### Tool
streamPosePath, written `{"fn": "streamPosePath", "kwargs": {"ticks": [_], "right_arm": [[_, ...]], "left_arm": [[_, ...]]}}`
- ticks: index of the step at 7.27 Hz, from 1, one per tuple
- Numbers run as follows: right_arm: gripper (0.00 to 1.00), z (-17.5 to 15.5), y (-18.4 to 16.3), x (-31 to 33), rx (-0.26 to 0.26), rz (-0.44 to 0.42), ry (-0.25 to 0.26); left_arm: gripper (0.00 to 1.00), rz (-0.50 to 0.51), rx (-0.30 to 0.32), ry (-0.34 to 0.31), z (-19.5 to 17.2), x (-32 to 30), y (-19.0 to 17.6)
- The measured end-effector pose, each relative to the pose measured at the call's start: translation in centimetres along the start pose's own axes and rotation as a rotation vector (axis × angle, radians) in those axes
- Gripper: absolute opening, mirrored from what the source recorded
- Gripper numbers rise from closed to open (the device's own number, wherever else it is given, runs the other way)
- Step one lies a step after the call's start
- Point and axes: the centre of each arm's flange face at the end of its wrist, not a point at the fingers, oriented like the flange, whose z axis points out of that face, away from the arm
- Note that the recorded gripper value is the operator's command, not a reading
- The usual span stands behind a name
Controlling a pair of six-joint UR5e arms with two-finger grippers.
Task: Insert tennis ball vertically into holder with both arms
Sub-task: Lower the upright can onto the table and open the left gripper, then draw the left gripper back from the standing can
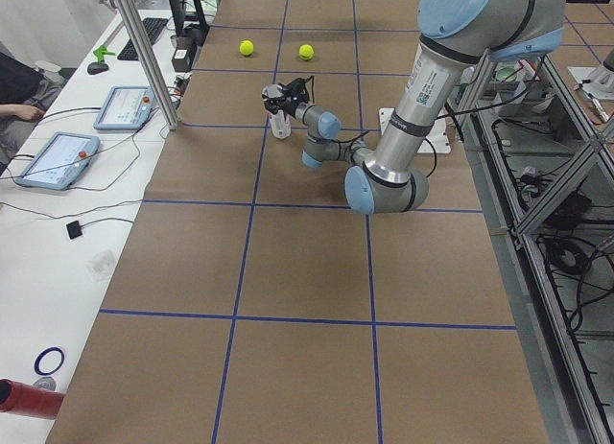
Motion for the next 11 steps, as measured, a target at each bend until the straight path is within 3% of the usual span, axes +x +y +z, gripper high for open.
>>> {"fn": "streamPosePath", "kwargs": {"ticks": [3, 6, 8, 11], "right_arm": [[0.99, -0.1, -0.1, -0.1, 0.002, -0.002, 0.000], [0.99, -0.1, -0.1, -0.1, 0.003, -0.004, 0.000], [0.99, -0.2, -0.2, -0.2, 0.004, -0.006, 0.000], [0.99, -0.9, -0.1, -1.0, 0.018, -0.019, 0.001]], "left_arm": [[1.00, -0.006, 0.006, 0.004, -0.2, 0.1, -0.4], [1.00, -0.031, 0.059, 0.032, -0.3, 1.8, -4.3], [1.00, -0.005, 0.020, 0.008, -1.4, 2.5, -8.0], [1.00, 0.066, -0.098, -0.082, -7.0, 0.9, -13.8]]}}
